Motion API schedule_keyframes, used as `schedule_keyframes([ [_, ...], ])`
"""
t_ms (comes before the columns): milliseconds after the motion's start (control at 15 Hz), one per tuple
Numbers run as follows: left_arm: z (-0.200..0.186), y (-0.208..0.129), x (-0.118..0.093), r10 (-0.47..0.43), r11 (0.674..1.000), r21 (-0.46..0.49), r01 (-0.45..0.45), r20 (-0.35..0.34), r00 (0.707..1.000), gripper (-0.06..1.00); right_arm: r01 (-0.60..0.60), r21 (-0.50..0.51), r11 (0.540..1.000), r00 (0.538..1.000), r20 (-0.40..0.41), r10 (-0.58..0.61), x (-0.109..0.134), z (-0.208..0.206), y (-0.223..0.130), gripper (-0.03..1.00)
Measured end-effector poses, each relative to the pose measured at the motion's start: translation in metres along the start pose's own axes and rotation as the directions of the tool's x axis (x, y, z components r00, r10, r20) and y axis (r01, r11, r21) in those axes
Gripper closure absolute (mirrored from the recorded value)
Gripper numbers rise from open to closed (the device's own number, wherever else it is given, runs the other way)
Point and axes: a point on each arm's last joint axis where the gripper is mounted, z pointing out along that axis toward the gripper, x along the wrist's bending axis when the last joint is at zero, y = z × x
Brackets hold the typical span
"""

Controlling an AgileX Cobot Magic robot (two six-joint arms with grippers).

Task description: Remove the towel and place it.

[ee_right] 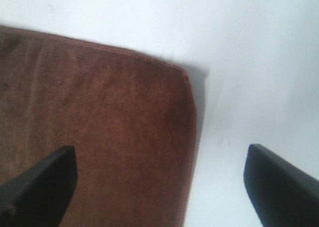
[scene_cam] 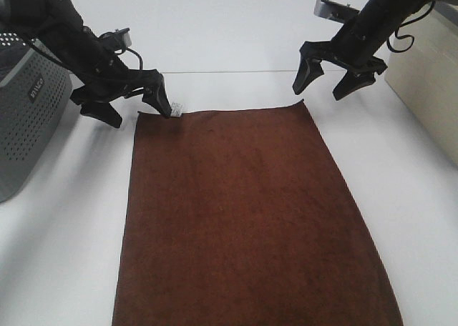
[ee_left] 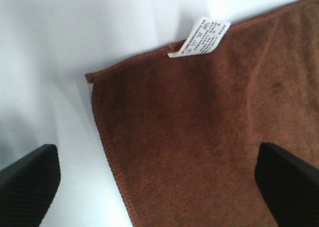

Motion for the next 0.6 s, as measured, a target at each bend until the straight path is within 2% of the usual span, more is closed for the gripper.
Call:
schedule_keyframes([
  [200, 0.01, -0.002, 0.004, -0.005, 1.0, 0.018, 0.005, -0.004, 1.0, -0.05, 0.009, -0.02, 1.0, 0.999, 0.046, -0.008, -0.012, 0.021, 0.0, 0.11],
  [333, 0.011, -0.003, 0.005, -0.006, 1.0, 0.022, 0.006, -0.005, 1.0, -0.05, 0.005, -0.004, 1.0, 0.999, 0.041, -0.005, -0.018, 0.037, -0.004, 0.12],
  [600, 0.011, -0.003, 0.006, 0.003, 1.0, 0.022, -0.002, -0.015, 1.0, -0.05, 0.01, -0.008, 1.0, 0.999, 0.047, -0.009, -0.02, 0.042, -0.005, 0.12],
])
